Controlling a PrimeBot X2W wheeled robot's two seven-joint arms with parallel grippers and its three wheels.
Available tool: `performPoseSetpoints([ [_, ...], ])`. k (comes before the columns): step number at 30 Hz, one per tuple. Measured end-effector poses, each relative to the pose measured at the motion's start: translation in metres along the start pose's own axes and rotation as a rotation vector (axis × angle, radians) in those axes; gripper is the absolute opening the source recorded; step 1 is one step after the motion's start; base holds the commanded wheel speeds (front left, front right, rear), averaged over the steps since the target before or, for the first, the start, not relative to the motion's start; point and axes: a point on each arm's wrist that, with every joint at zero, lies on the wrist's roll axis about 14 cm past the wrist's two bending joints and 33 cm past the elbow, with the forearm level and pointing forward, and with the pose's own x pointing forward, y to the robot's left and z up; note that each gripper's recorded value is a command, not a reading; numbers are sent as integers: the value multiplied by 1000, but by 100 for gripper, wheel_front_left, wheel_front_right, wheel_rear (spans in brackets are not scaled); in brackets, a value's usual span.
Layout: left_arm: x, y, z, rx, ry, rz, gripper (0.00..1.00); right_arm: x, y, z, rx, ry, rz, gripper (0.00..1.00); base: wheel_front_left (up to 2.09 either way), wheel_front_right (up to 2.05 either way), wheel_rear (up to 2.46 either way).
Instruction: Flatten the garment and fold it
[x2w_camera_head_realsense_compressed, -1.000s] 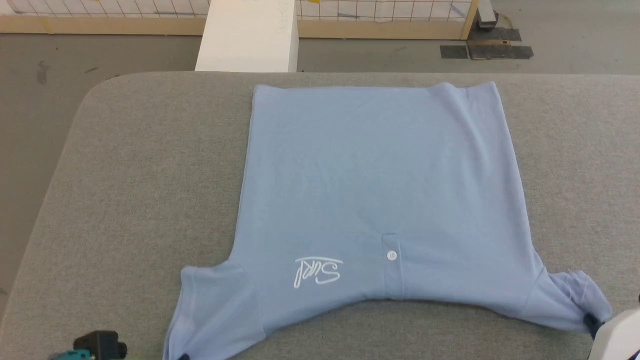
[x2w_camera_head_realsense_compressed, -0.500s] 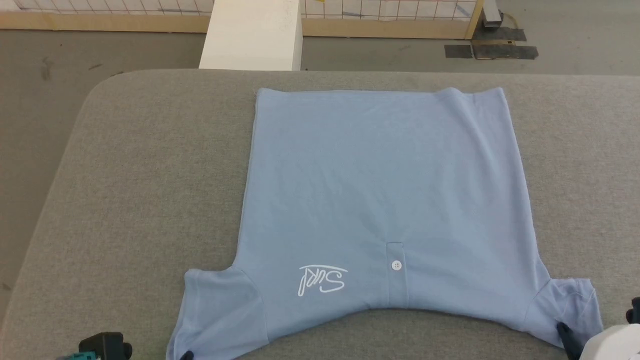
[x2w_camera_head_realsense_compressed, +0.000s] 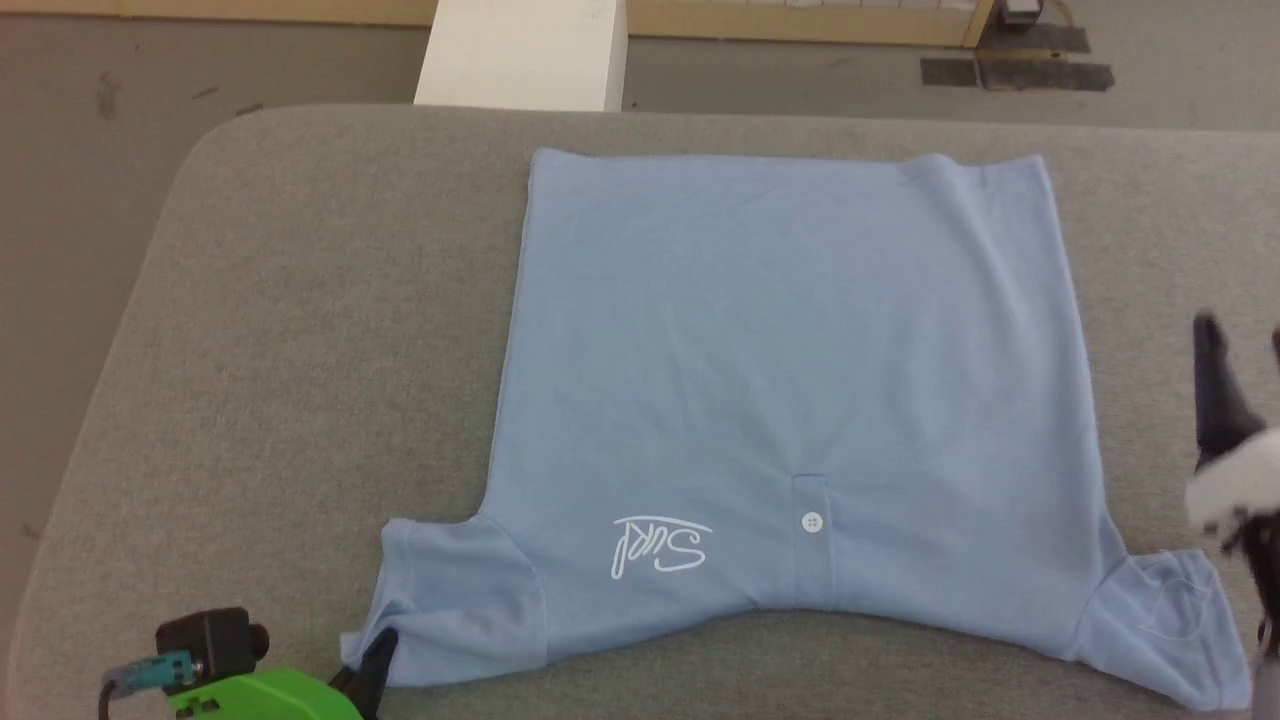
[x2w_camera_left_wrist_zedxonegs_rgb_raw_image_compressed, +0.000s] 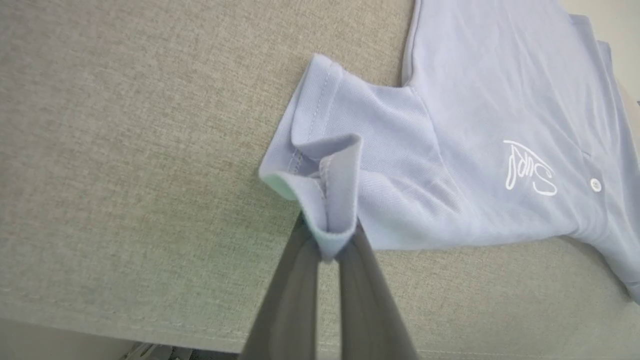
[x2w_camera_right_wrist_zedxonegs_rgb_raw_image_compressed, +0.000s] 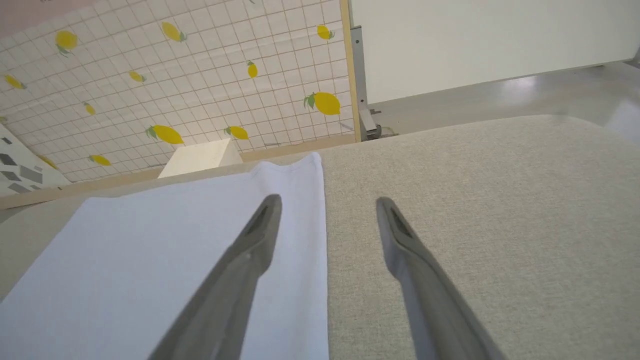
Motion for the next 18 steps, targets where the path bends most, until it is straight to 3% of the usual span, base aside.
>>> performPoseSetpoints([
  [9, 13, -6, 12, 10, -19, -9, 0, 98, 23, 24, -39, 5, 58, 100, 0, 0, 0],
  [18, 36, 4, 12, -25, -11, 25, 0, 183, 28, -9, -131, 307, 22, 100, 0, 0, 0],
])
